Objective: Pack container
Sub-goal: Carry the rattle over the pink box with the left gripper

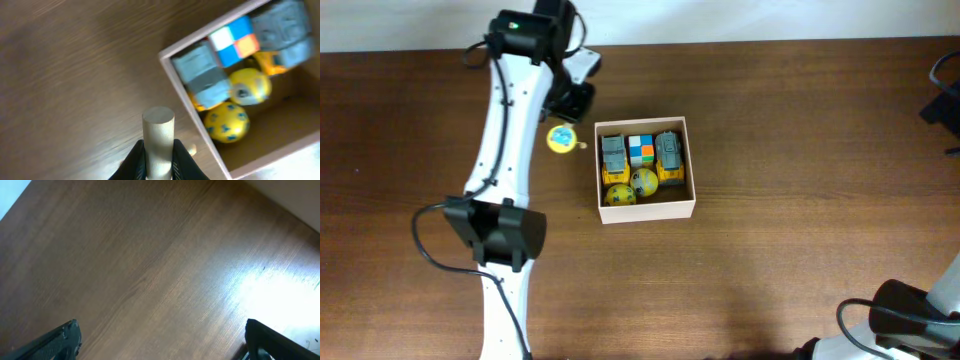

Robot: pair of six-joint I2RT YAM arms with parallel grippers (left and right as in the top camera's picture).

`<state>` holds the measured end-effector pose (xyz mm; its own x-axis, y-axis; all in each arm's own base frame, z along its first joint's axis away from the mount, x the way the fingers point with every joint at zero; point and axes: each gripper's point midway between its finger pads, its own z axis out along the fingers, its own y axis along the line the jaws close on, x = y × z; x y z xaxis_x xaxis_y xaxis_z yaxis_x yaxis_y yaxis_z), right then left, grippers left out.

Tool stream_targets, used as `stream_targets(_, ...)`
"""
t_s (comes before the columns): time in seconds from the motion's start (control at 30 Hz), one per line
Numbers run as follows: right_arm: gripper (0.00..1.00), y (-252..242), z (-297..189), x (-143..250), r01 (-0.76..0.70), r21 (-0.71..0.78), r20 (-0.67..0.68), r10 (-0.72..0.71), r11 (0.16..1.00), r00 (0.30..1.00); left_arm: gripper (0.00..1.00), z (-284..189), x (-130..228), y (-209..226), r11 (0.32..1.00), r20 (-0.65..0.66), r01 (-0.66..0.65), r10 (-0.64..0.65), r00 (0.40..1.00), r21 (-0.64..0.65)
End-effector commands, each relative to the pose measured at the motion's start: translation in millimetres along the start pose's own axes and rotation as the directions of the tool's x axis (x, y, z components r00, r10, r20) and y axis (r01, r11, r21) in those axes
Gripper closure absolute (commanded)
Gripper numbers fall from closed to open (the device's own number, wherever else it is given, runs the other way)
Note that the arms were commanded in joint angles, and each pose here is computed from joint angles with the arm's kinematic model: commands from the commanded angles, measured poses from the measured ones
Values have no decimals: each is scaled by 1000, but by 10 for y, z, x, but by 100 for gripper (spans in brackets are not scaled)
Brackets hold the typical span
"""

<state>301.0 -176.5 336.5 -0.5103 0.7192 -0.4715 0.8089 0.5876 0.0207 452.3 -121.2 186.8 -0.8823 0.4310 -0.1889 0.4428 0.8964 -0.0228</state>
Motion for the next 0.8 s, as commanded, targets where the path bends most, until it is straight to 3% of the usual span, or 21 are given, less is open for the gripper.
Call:
stream_targets(0.0,1,-37,24,-5,-13,21,-2,13,1000,1000,85,-82,-96,-557,980,51,-174,169,984,98)
stream_targets(0.2,1,-37,24,-5,-13,21,-2,13,1000,1000,85,-71,-124,-1239,905,85,-402,394,915,135)
stream_targets(0.4,1,-37,24,-5,-13,21,-2,13,1000,1000,85,-67,-71,-1792,787,112,-602,592,798,134)
stream_targets(0.77,1,-37,24,-5,-13,21,-2,13,1000,1000,85,71,46,-1711,748,33,-653,655,755,119)
